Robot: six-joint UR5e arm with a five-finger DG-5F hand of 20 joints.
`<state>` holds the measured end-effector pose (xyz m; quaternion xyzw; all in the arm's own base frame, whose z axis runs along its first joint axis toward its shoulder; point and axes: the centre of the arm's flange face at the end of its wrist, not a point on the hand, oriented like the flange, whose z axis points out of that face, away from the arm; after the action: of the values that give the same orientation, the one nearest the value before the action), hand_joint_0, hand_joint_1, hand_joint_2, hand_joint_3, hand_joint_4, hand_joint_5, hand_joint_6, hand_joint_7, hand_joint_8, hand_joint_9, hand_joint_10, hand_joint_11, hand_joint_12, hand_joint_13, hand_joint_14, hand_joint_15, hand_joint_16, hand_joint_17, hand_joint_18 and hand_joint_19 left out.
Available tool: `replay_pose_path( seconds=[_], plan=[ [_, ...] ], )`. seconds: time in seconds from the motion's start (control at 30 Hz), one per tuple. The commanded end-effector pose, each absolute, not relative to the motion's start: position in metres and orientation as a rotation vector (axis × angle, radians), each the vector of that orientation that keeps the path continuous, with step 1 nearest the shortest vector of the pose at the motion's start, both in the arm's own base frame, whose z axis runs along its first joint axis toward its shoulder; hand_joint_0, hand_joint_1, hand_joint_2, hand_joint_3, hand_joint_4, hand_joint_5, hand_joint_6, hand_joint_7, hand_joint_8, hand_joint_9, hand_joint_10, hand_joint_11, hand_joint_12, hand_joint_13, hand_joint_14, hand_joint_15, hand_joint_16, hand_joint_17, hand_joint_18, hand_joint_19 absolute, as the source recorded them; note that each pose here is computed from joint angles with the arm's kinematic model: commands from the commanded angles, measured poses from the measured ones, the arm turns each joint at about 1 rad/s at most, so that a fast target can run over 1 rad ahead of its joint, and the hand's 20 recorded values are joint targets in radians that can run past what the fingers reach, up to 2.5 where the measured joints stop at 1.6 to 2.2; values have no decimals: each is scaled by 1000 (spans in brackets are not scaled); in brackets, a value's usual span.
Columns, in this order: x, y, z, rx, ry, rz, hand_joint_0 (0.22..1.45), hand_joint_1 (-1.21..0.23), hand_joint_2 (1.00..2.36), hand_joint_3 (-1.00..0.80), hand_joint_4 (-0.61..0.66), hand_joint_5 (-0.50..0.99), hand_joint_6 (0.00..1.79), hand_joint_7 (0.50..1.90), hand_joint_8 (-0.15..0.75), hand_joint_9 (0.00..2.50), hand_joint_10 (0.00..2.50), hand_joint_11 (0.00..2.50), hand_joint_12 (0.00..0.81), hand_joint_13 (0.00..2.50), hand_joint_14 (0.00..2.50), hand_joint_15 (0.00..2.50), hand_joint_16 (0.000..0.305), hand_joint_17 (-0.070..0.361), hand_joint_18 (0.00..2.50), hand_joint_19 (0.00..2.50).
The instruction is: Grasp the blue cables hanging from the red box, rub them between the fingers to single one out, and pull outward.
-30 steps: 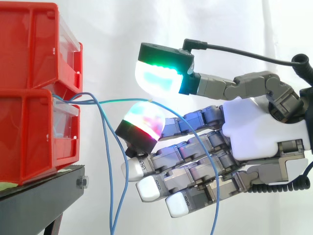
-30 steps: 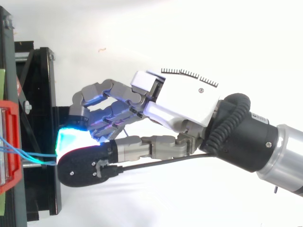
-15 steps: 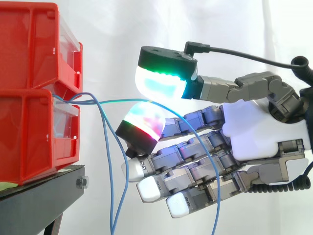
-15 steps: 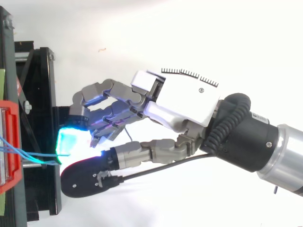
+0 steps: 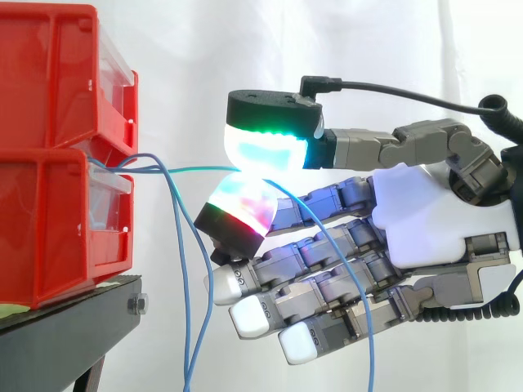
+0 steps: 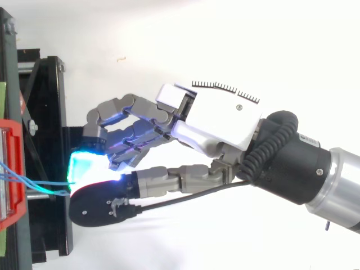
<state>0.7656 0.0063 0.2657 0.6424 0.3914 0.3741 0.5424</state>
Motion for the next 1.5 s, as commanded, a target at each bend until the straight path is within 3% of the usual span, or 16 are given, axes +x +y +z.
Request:
replay_pose_path(
  seconds=[0.0,0.2,0.67,1.13,1.3,1.47],
  plan=[
    [766,5,267,1526,927,888,569,-701,1021,-132,57,-151,900,1178,273,799,16,545,402,773,23,642,52,117,634,707],
    [766,7,266,1526,933,887,538,-673,1012,-342,102,-152,890,1131,275,806,14,556,408,774,23,658,53,120,630,714],
    [766,6,268,1527,933,885,489,-681,1002,-476,121,-151,880,1141,291,809,16,549,424,778,22,654,57,129,633,709],
    [766,6,269,1527,932,886,553,-664,1019,-188,106,-146,880,1195,279,819,15,554,409,778,22,658,53,119,620,718],
    [766,8,270,1525,932,888,556,-694,1015,-21,67,-133,899,1170,317,849,12,538,451,818,18,639,62,140,701,672],
    [766,7,268,1526,935,885,562,-704,1011,13,24,-129,903,1176,316,855,12,546,456,810,21,641,64,143,710,661]
  ],
)
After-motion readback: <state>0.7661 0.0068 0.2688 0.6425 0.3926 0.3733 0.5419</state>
